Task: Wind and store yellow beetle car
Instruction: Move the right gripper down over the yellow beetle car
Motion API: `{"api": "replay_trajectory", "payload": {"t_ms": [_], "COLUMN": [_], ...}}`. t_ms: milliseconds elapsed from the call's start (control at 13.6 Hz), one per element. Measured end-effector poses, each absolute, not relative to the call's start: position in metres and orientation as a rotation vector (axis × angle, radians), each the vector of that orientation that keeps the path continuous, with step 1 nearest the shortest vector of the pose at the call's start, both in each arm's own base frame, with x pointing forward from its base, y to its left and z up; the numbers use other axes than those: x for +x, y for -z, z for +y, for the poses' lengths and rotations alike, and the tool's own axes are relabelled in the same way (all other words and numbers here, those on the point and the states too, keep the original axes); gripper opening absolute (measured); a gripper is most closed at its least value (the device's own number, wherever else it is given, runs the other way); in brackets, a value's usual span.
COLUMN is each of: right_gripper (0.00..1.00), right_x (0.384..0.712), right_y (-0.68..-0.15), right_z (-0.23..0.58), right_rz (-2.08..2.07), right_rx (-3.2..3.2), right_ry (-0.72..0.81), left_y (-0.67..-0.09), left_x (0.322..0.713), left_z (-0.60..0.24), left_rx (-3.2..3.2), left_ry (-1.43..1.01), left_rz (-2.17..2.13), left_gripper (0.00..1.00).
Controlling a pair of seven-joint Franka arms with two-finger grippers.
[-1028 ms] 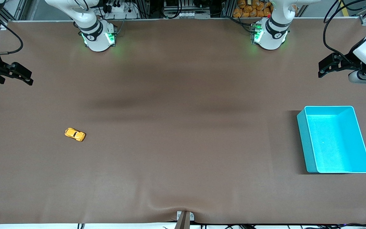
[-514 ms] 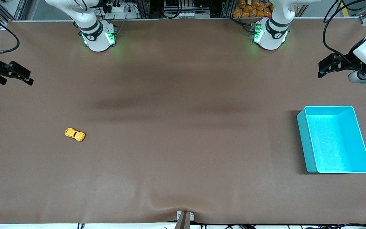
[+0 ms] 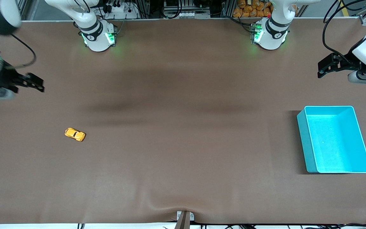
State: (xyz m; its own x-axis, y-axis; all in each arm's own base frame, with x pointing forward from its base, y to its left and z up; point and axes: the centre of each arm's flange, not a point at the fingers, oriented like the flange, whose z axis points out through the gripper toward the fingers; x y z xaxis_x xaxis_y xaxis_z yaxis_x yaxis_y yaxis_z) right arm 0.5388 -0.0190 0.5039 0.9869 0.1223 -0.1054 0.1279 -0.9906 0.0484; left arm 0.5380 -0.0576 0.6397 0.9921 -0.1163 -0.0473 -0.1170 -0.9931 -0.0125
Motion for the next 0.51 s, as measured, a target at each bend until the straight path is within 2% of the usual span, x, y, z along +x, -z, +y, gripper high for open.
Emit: {"api": "replay_trajectory", "payload": {"t_ms": [220,514], "right_gripper": [1.00,1.00], "right_x": [0.563,0.587], "right_y": [-0.421,-0.350], "right_z": [-0.022,-0.039], "right_rz": [0.510,0.985], "right_rx": [3.049,2.957], "right_ry": [0.272,0.260], "left_y": [-0.640,-0.640], "left_x": [0.538,0.538], "left_z": [-0.058,-0.057], "left_rx": [-3.120,-3.120], "left_ry": [-0.072,-0.072], "left_rz": [0.183,0.182], "left_gripper": [1.00,1.00]}}
